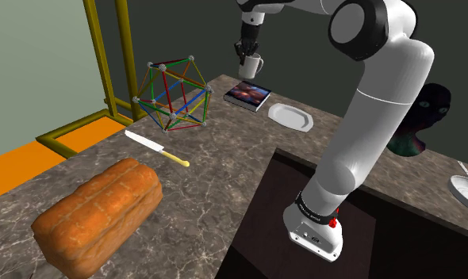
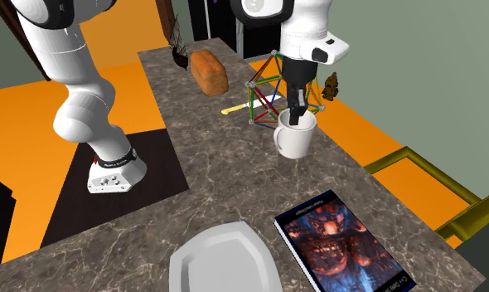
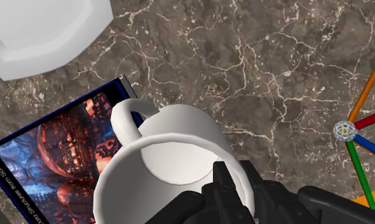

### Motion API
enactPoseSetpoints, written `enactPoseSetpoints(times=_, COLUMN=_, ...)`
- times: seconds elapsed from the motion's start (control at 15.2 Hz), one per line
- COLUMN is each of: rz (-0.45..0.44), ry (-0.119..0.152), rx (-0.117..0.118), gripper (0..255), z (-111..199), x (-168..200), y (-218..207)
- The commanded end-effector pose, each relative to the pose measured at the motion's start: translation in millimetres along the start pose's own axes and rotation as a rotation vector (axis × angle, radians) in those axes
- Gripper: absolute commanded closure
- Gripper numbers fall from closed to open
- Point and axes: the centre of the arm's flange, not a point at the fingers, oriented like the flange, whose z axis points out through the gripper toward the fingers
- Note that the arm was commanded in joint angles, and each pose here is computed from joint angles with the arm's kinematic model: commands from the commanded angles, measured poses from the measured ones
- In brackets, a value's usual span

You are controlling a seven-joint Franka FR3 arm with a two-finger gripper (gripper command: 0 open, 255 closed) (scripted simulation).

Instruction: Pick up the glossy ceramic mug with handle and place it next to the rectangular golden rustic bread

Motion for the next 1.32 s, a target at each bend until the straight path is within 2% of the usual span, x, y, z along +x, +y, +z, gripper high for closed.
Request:
enactPoseSetpoints(times=0.0, rz=0.000, ry=0.000, rx=0.000, gripper=255, z=-6, x=-2, y=-13)
enactPoseSetpoints(times=1.19, rz=0.000, ry=0.000, rx=0.000, gripper=255, z=-24, x=-56, y=-243)
enactPoseSetpoints(times=1.25, rz=0.002, ry=0.003, rx=-0.001, gripper=255, z=-25, x=-49, y=-230)
